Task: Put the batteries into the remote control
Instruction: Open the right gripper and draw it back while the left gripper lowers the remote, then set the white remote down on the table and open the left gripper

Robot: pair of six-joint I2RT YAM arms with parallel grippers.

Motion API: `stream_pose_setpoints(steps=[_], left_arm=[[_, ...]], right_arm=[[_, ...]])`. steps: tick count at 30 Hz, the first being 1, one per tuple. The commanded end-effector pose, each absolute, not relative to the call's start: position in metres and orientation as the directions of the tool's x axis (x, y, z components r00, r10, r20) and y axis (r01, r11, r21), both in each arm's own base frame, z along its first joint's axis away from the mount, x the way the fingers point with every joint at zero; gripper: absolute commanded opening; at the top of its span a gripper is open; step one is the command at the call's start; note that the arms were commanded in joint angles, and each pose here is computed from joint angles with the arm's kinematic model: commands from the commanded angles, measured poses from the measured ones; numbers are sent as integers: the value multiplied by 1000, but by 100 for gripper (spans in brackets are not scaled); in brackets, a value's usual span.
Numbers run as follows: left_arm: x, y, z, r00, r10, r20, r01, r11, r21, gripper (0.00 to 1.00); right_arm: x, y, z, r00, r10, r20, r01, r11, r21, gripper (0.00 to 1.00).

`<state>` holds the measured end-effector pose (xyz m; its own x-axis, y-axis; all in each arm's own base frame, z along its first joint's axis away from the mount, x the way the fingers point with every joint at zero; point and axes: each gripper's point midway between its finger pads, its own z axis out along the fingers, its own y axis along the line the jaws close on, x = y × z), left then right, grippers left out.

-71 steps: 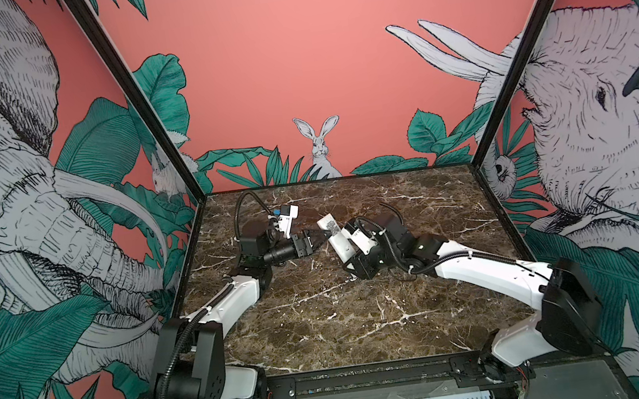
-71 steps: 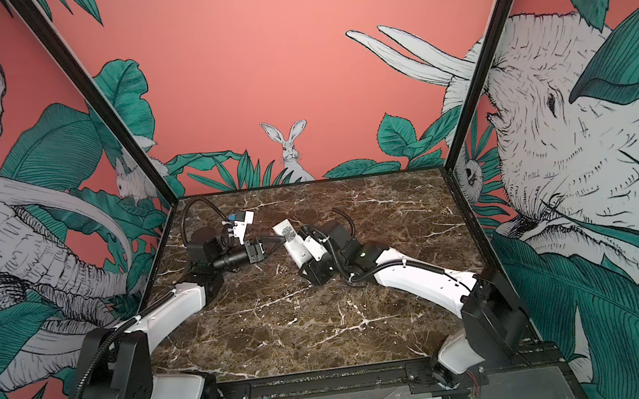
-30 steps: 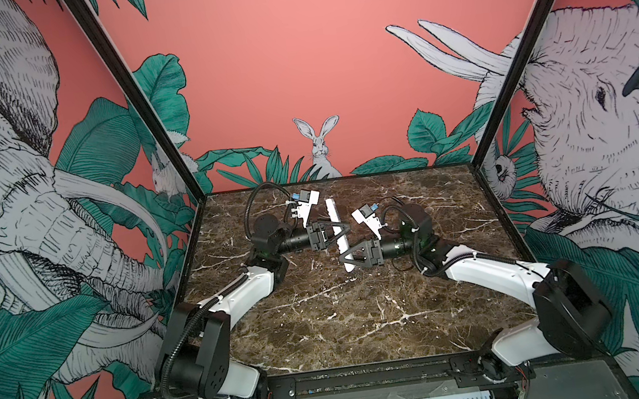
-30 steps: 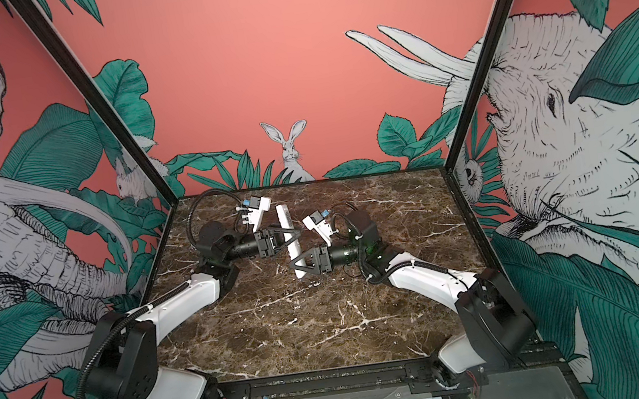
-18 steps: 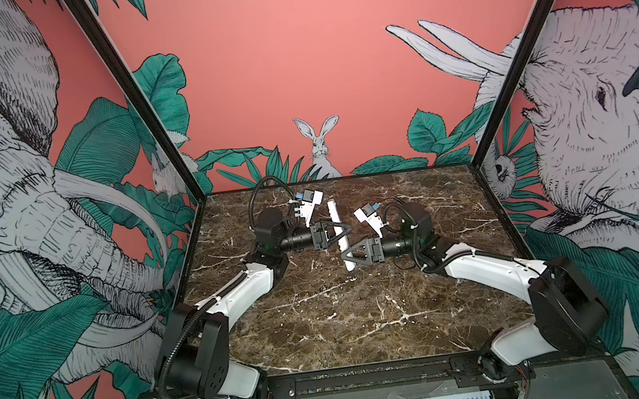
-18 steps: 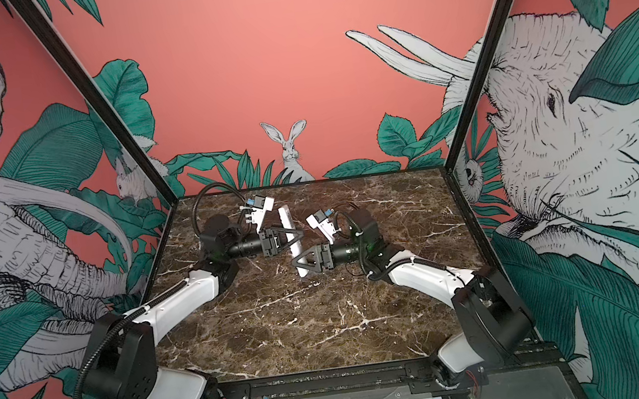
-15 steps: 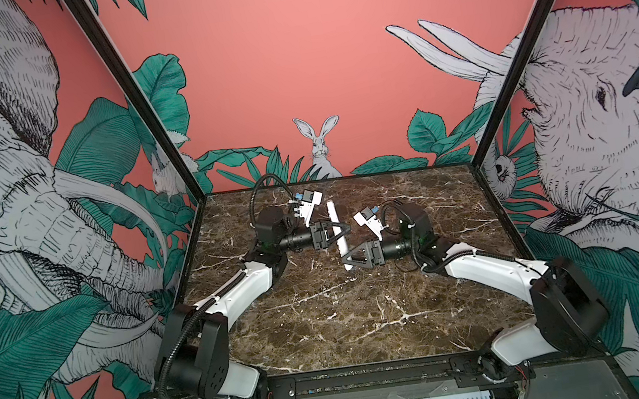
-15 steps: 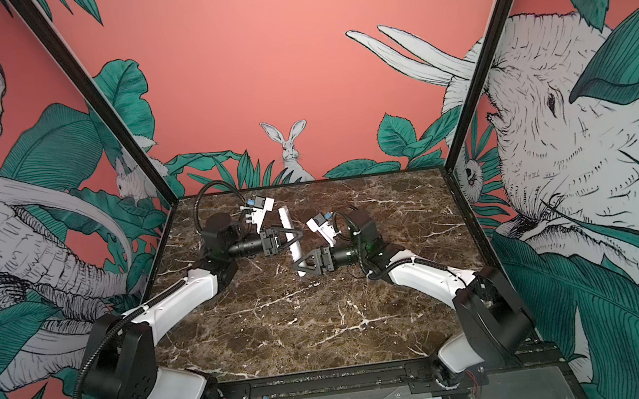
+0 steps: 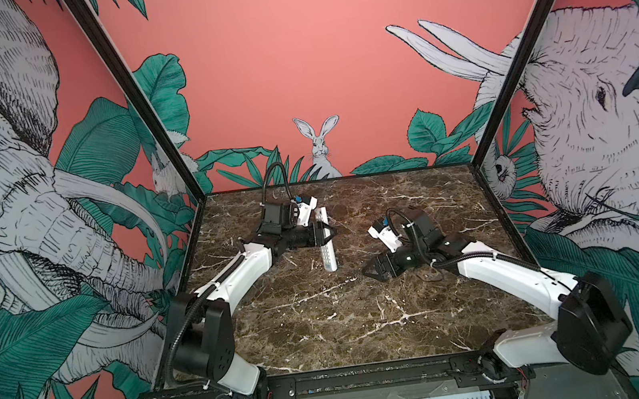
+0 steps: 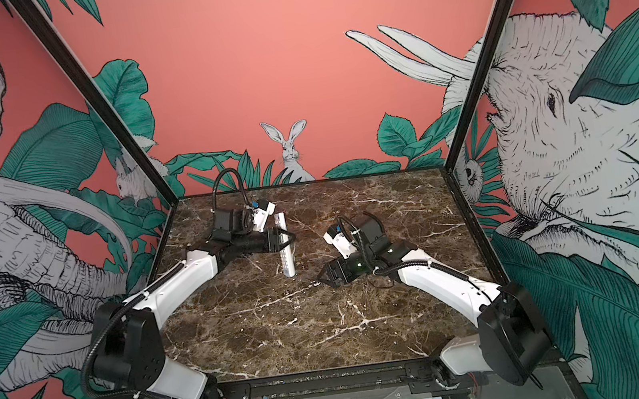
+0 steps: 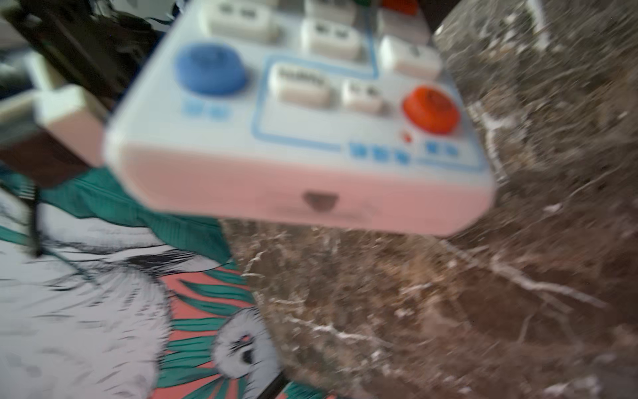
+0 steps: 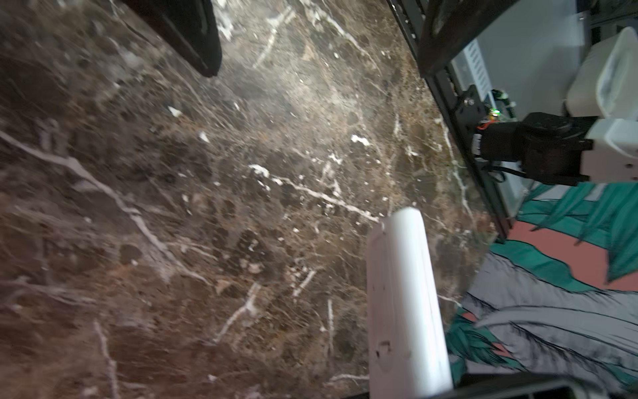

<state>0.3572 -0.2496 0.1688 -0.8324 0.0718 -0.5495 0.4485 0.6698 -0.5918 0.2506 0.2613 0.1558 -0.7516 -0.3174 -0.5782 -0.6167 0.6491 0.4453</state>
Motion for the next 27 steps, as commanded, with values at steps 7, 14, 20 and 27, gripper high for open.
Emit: stream_pose_setpoints(steps=[7, 14, 20, 27], left_arm=[[351, -181, 79, -952, 195, -238, 239, 956, -172, 15], [370, -176, 66, -953, 228, -201, 231, 973, 9, 16], [383, -186, 51, -959, 194, -206, 193, 981, 25, 16], [392, -198, 34, -964, 185, -189, 184, 983, 20, 17]], right_arm=[[248, 235, 145, -691, -387, -611, -650, 701, 291, 89], [238, 244, 137, -673, -375, -638, -671, 673, 313, 89], [229, 252, 136, -658, -381, -650, -696, 638, 330, 90], [220, 253, 131, -642, -406, -651, -718, 616, 324, 90]])
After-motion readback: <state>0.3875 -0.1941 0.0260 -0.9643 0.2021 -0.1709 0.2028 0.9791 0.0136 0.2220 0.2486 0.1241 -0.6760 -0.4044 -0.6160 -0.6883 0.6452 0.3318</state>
